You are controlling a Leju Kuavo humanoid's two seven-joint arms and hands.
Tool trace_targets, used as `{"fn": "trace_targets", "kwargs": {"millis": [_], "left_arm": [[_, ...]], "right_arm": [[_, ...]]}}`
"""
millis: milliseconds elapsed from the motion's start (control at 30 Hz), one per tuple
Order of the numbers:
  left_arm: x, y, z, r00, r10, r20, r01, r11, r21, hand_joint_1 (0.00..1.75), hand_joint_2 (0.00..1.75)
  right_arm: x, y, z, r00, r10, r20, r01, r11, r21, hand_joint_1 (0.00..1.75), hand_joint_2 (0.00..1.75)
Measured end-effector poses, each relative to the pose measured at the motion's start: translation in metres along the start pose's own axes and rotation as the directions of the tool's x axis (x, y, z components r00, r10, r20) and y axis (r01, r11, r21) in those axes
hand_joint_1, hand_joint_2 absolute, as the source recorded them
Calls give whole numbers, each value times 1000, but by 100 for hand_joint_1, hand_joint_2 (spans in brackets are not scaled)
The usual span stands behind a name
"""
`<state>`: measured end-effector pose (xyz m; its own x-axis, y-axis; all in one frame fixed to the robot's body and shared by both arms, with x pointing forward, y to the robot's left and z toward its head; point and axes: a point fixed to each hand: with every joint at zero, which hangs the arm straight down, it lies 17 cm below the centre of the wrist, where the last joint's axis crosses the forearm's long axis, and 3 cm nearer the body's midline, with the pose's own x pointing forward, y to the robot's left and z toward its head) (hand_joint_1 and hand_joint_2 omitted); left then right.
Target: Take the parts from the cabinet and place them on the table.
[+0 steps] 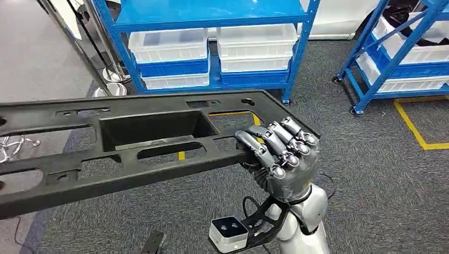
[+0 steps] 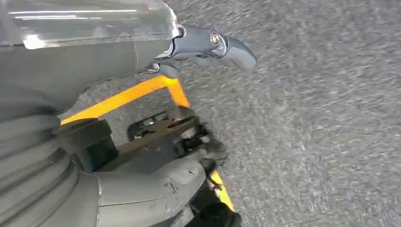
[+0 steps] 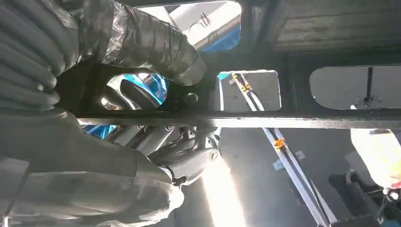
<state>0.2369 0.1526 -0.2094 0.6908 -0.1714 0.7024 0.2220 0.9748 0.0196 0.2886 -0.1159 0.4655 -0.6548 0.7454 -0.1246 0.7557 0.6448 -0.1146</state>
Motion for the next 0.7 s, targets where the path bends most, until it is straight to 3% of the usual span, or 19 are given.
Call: {"fn": "trace_targets", "kwargs": {"millis": [700], "left_arm": [[-5,-1,0,999,-36,-25,36,999,-14,0,175]], "right_arm": [[1,4,5,1000,3,1,-3,1000,22,175,175]]}}
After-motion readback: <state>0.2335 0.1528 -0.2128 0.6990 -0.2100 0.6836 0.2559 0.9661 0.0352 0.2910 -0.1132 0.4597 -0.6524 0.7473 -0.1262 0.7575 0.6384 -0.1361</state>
